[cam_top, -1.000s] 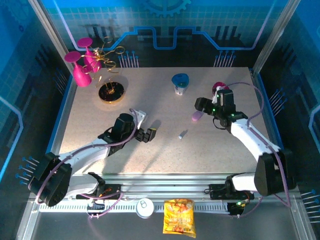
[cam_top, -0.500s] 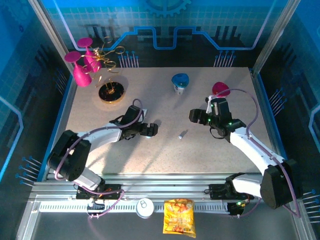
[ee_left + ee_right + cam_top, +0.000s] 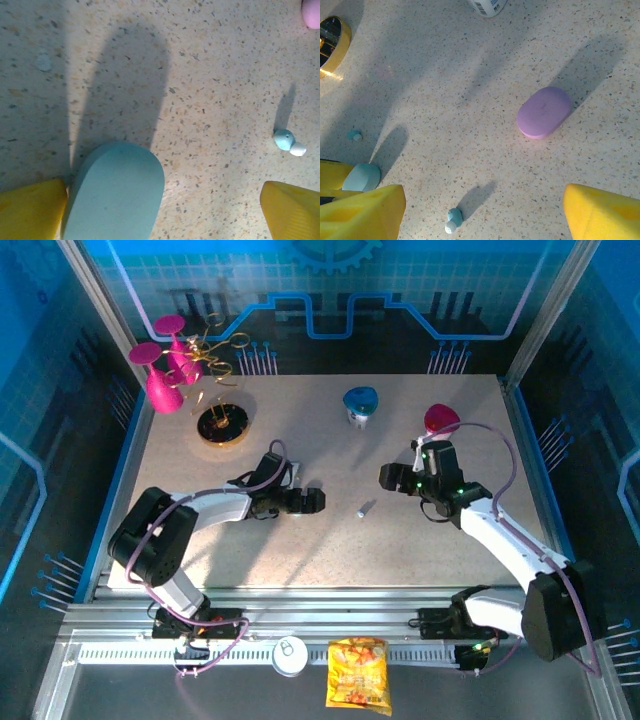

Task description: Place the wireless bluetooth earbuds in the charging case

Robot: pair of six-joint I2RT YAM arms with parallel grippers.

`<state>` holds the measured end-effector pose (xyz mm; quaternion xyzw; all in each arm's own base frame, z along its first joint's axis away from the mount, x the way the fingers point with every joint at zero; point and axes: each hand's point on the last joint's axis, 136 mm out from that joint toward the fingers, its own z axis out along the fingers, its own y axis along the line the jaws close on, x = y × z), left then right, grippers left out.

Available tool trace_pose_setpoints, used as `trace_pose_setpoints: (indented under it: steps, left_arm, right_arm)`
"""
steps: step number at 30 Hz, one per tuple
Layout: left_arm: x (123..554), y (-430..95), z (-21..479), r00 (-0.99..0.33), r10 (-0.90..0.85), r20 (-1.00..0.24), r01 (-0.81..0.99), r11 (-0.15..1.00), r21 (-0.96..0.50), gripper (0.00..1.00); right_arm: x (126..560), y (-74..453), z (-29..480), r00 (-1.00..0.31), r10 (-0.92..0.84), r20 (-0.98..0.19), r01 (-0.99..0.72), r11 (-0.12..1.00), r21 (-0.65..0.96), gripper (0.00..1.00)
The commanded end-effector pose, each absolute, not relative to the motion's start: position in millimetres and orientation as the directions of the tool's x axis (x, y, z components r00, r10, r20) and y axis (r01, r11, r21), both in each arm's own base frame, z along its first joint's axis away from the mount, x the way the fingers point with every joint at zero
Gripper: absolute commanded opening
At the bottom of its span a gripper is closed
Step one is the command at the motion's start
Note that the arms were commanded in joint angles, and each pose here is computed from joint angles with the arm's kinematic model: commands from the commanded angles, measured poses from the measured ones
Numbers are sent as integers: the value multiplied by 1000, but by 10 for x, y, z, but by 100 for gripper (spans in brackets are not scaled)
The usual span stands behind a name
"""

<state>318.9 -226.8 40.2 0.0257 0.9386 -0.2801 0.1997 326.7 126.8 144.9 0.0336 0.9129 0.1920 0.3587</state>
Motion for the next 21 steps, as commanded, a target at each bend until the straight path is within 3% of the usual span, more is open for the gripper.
trace_pose_setpoints:
  steps: [1, 14, 21]
  left_arm:
    - [3191, -2494, 519, -929, -97, -356, 154, 775, -613, 99]
    - [3043, -3008, 876, -947, -136, -292, 148, 621, -769, 98]
    - [3237, -2683, 1023, -904, -228, -361, 132, 654, -745, 98]
  right_arm:
    - [3229, 1238, 1468, -730, 197, -654, -72, 930, 361, 82]
    - [3205, 1316, 1426, -734, 186, -654, -108, 918, 383, 82]
    - [3112, 1510, 1343, -730, 106, -675, -184, 921, 344, 83]
